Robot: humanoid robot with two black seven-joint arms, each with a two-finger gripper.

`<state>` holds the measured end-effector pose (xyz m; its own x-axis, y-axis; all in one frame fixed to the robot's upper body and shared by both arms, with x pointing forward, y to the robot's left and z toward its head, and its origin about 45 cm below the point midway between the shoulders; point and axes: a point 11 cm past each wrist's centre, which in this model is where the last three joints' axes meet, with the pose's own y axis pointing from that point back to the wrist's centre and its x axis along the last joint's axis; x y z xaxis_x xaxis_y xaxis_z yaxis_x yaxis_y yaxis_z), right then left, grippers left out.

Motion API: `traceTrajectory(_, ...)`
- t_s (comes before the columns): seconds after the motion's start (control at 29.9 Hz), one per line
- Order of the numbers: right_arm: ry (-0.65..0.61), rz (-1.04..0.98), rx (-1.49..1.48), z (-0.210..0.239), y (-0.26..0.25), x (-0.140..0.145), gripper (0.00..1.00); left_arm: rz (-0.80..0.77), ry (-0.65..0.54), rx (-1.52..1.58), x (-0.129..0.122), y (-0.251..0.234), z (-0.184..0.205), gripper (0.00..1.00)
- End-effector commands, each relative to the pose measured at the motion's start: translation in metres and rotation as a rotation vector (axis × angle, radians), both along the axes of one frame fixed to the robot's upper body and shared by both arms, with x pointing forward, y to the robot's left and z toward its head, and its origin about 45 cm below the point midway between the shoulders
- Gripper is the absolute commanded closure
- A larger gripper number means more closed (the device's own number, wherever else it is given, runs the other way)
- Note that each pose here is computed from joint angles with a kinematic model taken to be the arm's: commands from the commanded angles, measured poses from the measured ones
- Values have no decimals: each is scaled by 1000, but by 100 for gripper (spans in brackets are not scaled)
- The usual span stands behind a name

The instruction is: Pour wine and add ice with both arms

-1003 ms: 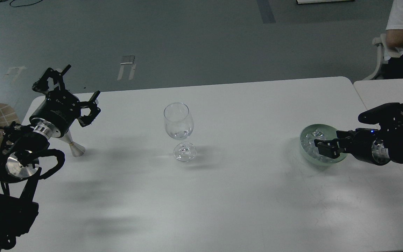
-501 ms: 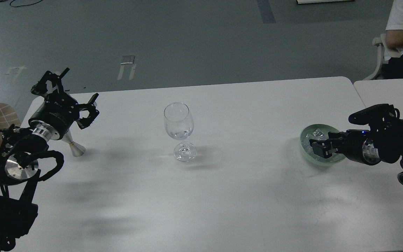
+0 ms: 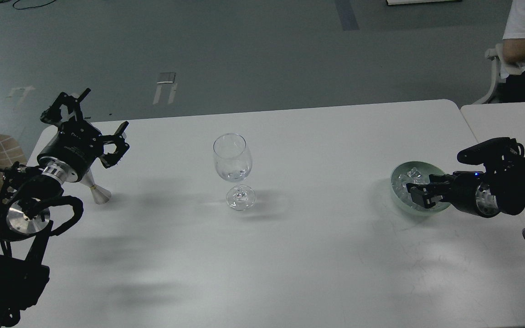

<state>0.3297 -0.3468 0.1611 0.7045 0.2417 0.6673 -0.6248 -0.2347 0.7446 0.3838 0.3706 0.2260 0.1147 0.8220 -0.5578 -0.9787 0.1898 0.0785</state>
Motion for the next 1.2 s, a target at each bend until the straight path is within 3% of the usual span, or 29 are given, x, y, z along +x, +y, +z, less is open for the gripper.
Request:
traceTrajectory(0.0,2,6,3,1,1,-2,40,1,0,1,0,1,1,2)
traceTrajectory(0.47,27,-9,-24,-2,-7,-14,43,1,0,3,0,1,1,2)
traceTrajectory(1.17,10,-5,-16,3,-3,-8,42,-1,1,2,0,0,0,2)
